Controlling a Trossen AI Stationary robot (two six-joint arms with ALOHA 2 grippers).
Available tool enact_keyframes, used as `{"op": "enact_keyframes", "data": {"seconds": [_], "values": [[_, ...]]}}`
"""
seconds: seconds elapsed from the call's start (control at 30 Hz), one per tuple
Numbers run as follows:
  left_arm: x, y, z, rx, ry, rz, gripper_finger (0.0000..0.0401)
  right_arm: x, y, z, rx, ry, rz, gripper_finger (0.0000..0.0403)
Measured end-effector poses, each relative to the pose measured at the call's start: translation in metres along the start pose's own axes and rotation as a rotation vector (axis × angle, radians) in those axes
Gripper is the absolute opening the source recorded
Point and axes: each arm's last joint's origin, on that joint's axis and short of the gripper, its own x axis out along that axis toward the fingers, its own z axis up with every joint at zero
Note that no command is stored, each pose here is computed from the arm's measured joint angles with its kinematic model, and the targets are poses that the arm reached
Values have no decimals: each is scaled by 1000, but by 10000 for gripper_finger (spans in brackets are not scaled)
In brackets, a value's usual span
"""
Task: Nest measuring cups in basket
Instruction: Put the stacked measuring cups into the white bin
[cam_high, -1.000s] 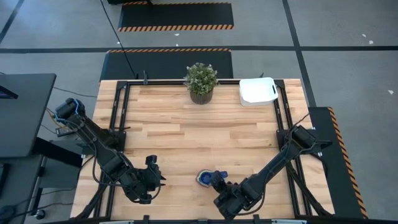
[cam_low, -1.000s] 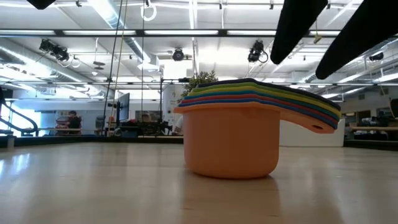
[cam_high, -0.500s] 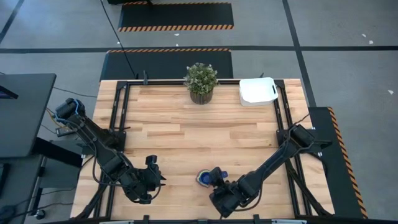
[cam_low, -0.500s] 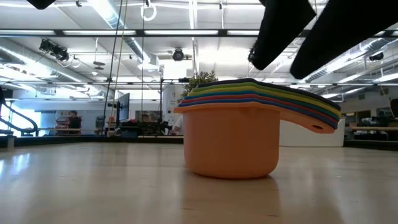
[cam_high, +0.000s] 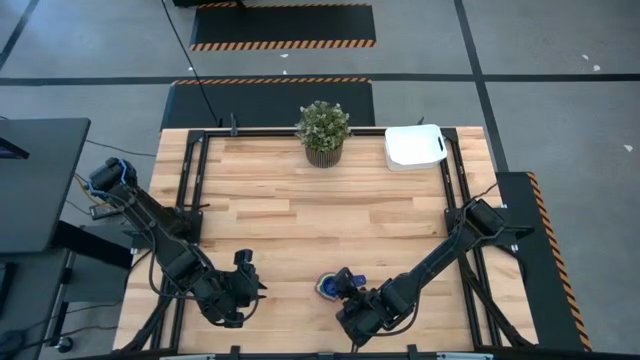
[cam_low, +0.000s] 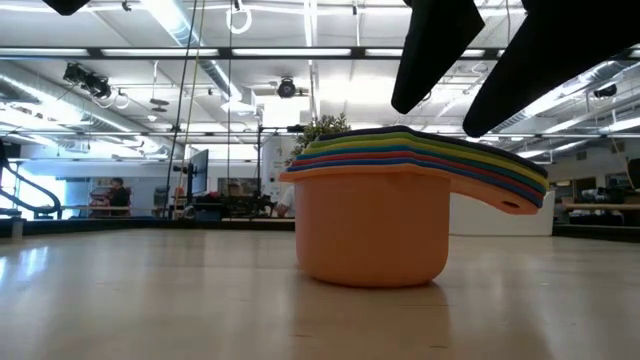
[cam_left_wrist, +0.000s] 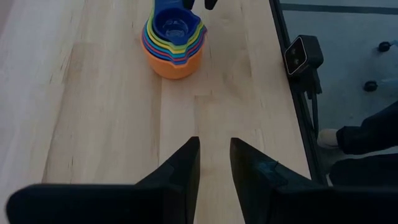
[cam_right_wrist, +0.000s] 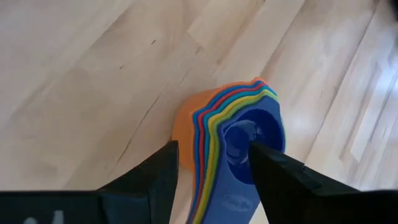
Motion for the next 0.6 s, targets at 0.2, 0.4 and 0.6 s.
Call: {"op": "enact_keyframes", "data": {"seconds": [0.2,0.4,0.6], "values": [[0,0,0,0,0,0,96,8,5,-8,-59,21,2,200],[0,0,0,1,0,-1,96,15,10,-15,-177,35,-24,200],[0,0,0,1,0,-1,96,22,10,-19,-168,27,-25,200]]}}
